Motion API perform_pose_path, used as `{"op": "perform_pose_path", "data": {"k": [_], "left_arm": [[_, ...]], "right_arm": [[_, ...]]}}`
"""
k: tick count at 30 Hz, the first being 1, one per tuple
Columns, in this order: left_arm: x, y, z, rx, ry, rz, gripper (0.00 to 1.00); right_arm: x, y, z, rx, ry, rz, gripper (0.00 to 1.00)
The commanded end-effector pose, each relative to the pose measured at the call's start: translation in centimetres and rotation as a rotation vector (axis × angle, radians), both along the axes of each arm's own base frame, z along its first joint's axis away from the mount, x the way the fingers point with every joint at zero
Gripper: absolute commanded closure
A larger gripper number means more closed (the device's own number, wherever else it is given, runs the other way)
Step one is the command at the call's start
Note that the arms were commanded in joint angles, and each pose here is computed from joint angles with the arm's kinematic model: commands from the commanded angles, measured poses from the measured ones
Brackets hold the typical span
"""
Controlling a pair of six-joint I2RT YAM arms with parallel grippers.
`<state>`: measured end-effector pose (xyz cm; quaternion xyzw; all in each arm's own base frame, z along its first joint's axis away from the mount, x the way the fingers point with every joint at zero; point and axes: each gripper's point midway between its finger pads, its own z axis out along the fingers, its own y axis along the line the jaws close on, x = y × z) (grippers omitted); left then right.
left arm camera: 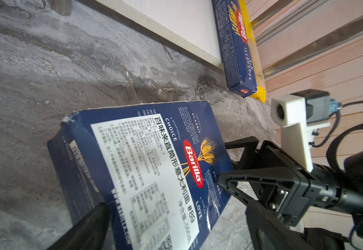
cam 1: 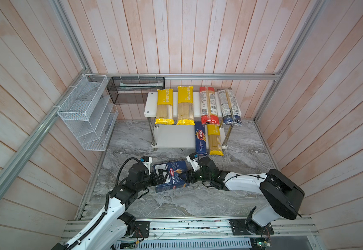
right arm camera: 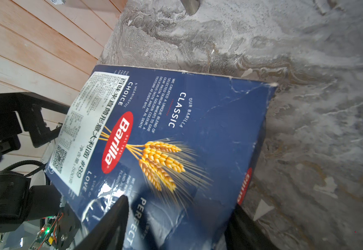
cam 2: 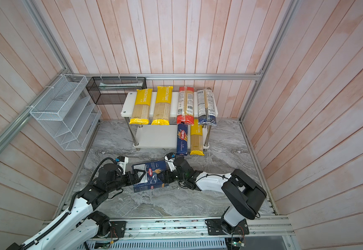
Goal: Arrange pasta packages on shelves
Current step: Pick up the pasta box from the center of the table.
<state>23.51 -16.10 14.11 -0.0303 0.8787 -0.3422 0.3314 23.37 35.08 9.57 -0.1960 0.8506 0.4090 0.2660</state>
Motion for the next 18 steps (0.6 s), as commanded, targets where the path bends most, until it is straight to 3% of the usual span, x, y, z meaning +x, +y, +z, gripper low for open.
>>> {"op": "perform_pose_path", "data": {"k": [1, 18], "left_arm": [[0.8, -3.0, 6.1, -0.121, -0.191, -0.122, 0.0], [2.6, -4.3, 10.0, -0.125, -0.287, -0.15, 0.0]], "right_arm": [[-1.4, 4.1, 9.3, 0.233, -0.159, 0.155, 0.34], [0.0, 4.0, 13.3, 0.271, -0.27, 0.092, 0.36]]}}
